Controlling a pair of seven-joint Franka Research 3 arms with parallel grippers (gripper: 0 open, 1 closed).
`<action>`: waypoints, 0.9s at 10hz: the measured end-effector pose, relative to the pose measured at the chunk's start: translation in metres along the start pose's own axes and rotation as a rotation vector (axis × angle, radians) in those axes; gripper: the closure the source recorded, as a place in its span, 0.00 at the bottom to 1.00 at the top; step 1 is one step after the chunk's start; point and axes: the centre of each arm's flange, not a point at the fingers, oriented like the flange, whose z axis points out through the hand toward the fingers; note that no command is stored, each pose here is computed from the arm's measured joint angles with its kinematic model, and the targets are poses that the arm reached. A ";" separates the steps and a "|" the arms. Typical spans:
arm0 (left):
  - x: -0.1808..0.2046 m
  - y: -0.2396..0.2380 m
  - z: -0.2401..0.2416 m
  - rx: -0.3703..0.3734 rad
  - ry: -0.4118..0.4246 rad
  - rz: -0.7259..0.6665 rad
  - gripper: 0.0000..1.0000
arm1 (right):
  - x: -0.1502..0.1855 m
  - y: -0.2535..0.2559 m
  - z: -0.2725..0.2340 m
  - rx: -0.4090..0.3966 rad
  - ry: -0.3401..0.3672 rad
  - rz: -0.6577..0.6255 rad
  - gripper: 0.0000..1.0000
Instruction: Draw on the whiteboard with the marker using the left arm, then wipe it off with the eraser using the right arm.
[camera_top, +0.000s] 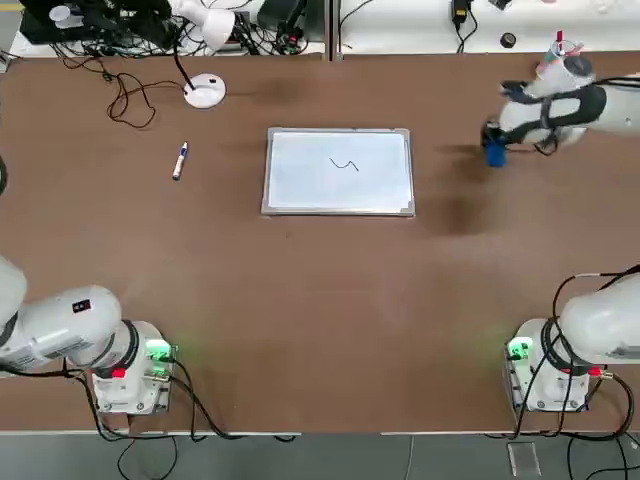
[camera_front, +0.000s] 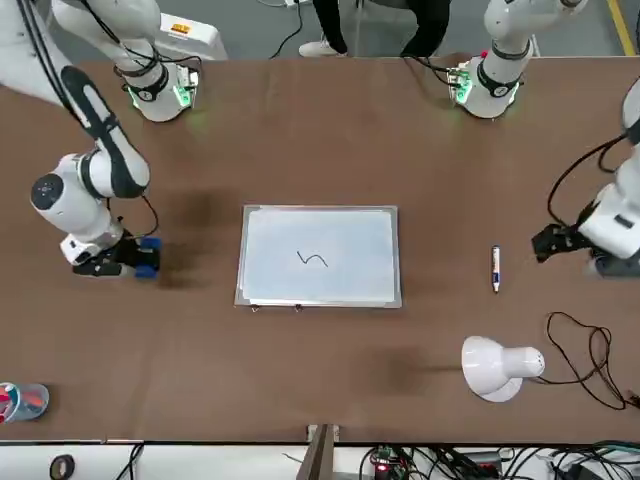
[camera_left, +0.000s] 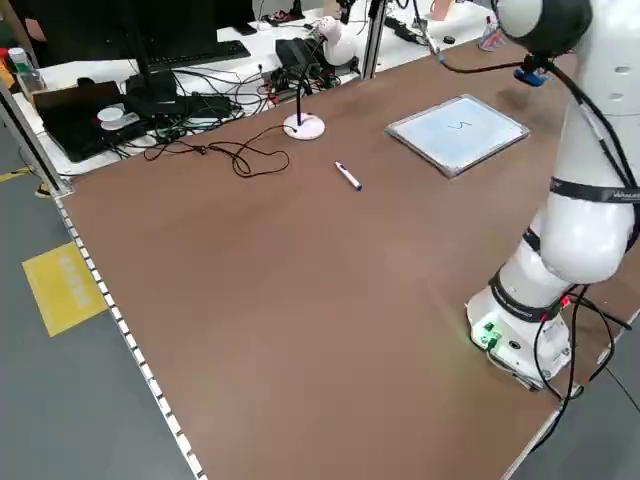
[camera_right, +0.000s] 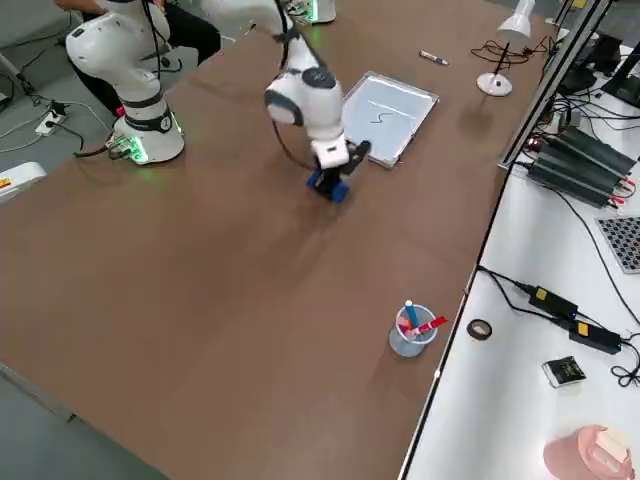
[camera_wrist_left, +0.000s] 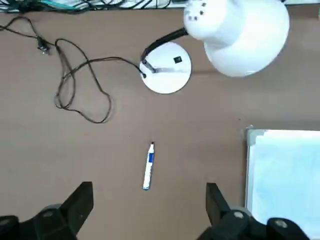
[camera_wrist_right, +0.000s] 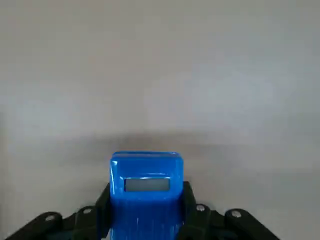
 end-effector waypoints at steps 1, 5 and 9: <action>-0.007 -0.010 -0.011 0.004 -0.017 0.003 0.00 | -0.001 -0.044 -0.013 0.015 0.003 0.019 0.44; -0.039 -0.038 -0.046 0.012 -0.055 0.009 0.00 | -0.030 -0.191 -0.045 0.079 0.025 0.041 0.44; -0.082 -0.060 -0.054 -0.025 -0.088 -0.030 0.00 | -0.068 -0.278 -0.049 0.059 0.062 0.019 0.44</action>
